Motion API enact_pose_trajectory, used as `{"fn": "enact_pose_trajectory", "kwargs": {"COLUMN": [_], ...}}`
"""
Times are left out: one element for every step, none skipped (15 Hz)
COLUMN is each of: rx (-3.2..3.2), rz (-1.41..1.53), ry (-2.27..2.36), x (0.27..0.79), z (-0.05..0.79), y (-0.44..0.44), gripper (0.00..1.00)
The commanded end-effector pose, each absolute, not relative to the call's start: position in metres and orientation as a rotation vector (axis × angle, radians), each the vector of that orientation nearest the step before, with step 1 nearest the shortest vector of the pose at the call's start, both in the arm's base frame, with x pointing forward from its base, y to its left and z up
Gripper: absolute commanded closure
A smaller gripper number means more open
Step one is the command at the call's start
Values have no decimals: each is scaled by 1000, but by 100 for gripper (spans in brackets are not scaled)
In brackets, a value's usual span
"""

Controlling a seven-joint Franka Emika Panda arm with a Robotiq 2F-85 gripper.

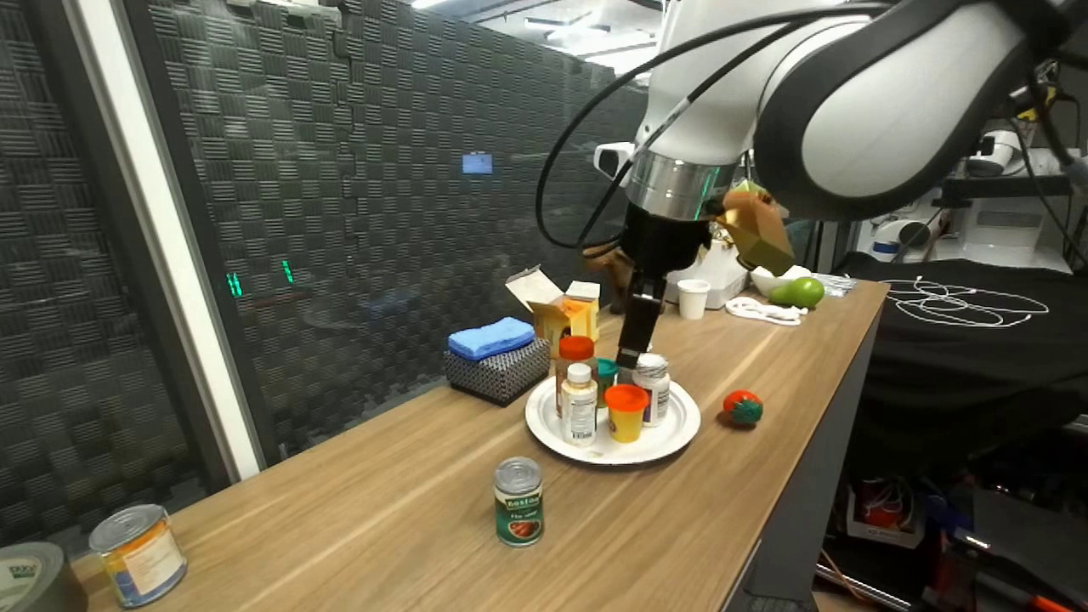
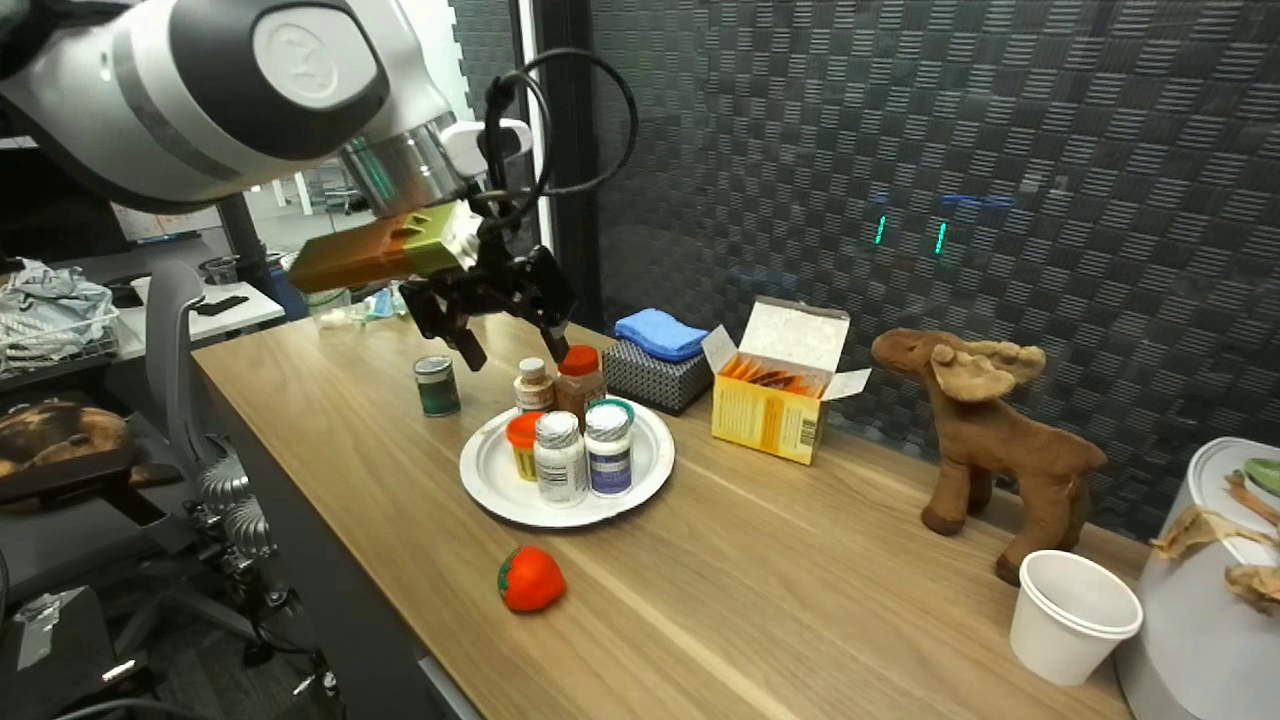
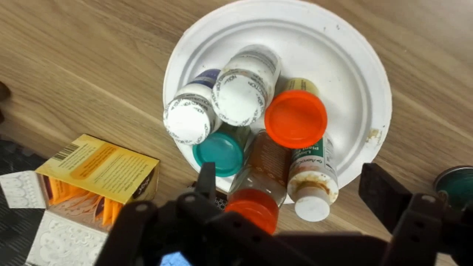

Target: Pick up the bottles and small containers from the table and put them on the white plate.

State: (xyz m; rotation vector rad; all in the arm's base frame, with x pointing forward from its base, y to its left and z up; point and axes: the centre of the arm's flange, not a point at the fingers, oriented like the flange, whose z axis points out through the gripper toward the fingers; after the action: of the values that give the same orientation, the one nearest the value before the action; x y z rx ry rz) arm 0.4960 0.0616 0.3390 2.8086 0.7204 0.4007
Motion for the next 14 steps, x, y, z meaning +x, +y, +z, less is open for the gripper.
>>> {"fn": "enact_pose_trajectory", "kwargs": {"rx": [2856,2901,2940,2971,3002,3023,3030,3041,3051,3050,3058,3063,3065,3071], "rz": [344,287,229,178,107,66,51,13,7,29,24,15,19,21], "ry": [593,535,473,414,343,275,226,159,147,104,72,42,17,-11], "x": [452,448,446,445,447,449,451,456,458,464,471,476,482,487], "z": [390,398,405,410,411,412,413,413,412,409,403,398,391,384], "y": [85,94,104,113,124,133,143,152,161,169,177,184,191,197], "gripper": [0,0,0,0,0,0,0,0,0,0,0,0,0,0]}}
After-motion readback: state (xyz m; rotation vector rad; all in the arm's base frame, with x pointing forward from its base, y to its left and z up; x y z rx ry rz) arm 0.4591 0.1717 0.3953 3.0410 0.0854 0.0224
